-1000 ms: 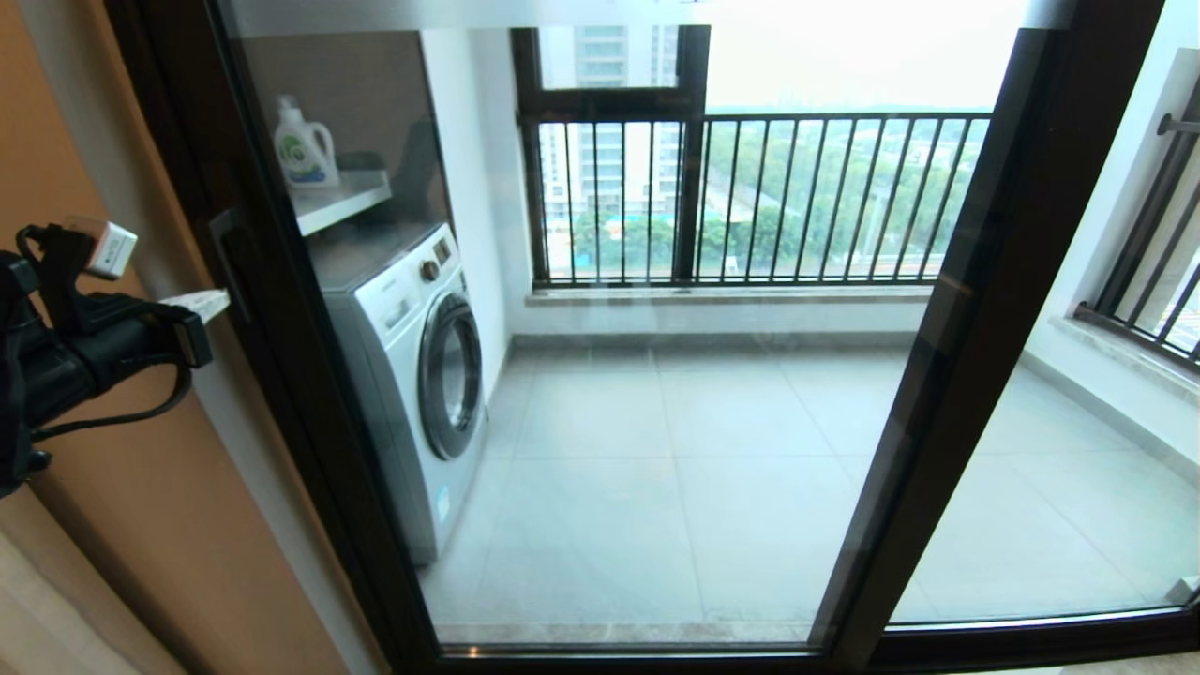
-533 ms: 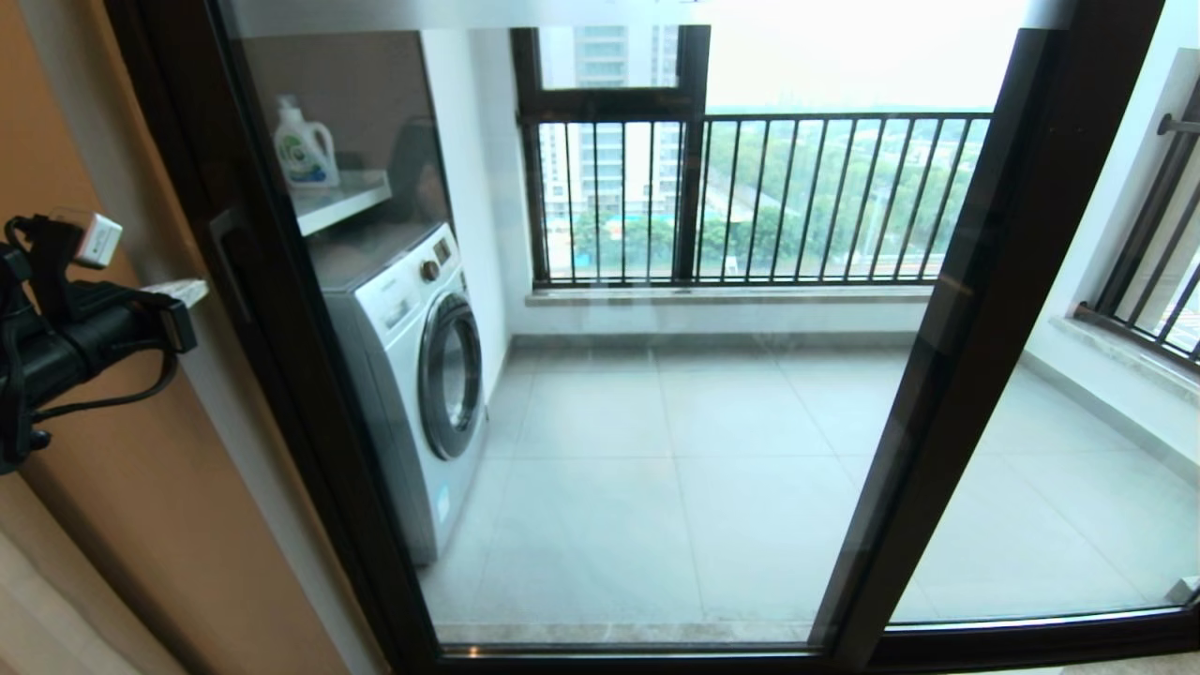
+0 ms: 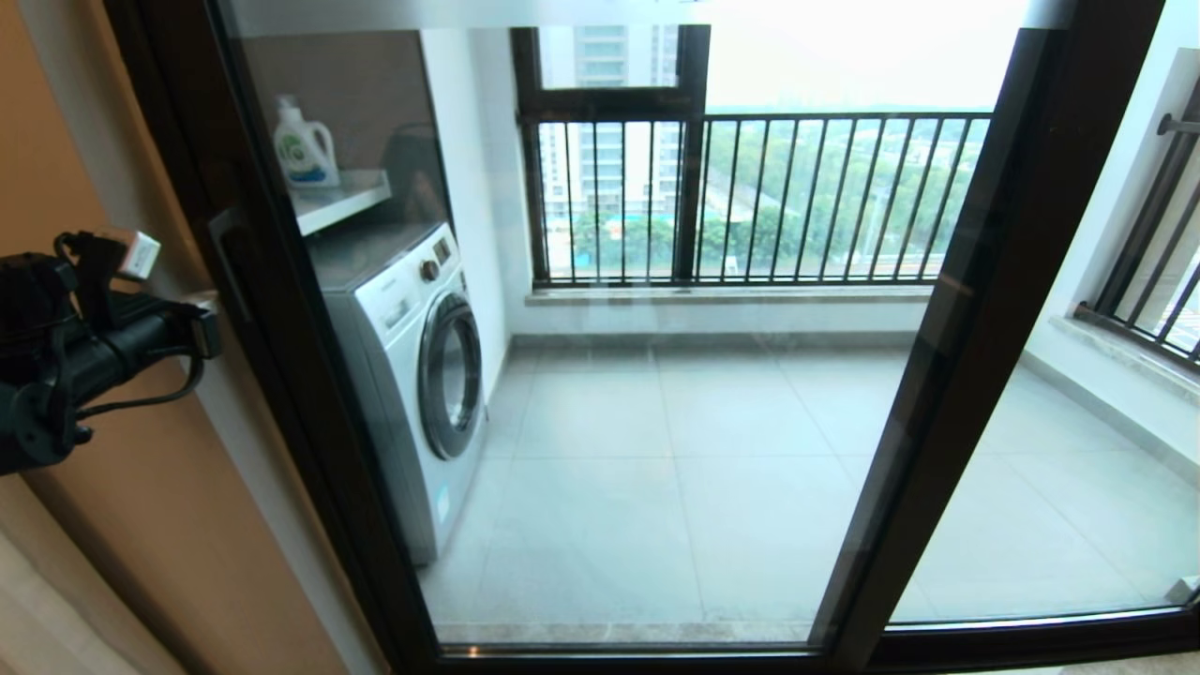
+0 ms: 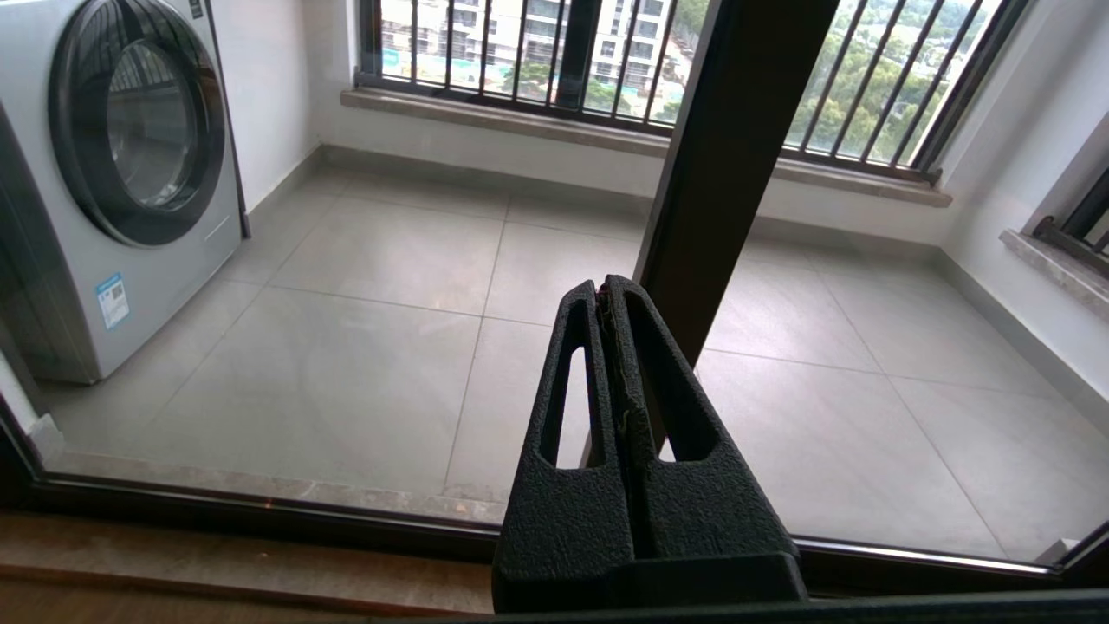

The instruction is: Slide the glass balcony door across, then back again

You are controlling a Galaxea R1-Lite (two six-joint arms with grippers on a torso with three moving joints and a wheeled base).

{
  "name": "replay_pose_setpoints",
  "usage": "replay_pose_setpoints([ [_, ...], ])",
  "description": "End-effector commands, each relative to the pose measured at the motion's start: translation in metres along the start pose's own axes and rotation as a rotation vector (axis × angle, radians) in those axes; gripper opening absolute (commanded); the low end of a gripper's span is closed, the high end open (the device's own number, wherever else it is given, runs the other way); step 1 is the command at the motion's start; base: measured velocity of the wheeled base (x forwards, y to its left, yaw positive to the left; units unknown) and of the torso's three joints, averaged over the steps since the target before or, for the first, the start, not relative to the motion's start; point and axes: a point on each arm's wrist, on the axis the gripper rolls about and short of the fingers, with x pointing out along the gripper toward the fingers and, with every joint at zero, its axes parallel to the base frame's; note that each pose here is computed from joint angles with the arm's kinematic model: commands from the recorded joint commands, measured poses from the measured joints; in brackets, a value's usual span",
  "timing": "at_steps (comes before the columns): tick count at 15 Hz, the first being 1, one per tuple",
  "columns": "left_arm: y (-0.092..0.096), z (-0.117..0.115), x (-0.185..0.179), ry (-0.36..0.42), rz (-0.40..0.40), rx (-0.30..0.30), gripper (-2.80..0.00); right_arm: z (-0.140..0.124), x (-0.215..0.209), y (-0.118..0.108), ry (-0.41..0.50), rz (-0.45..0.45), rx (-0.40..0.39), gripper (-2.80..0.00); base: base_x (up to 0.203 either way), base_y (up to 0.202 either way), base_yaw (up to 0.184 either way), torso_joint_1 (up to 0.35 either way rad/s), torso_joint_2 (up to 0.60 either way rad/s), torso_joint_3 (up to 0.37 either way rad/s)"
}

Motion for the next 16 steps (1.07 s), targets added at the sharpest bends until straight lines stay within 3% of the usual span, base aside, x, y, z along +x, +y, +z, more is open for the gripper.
replay_pose_setpoints([
  [1,-0.002,-0.006,0.009,0.000,-0.008,0.000,-2.80,-0.003,0.001,0.001,0.012,0.003,-0.001,-2.80,0.000,0.000,0.000,0.000,0.00,0.000],
  [4,-0.003,0.000,0.018,-0.022,-0.012,0.009,-2.80,-0.003,0.001,0.001,0.011,0.004,-0.001,-2.80,0.000,0.000,0.000,0.000,0.00,0.000],
  [11,-0.048,0.018,0.029,-0.045,-0.059,0.012,-2.80,-0.003,0.001,0.001,0.011,0.003,-0.001,-2.80,0.000,0.000,0.000,0.000,0.00,0.000],
  [16,-0.066,0.026,0.033,-0.057,-0.089,0.014,-2.80,-0.003,0.001,0.001,0.012,0.004,-0.001,-2.80,0.000,0.000,0.000,0.000,0.00,0.000],
])
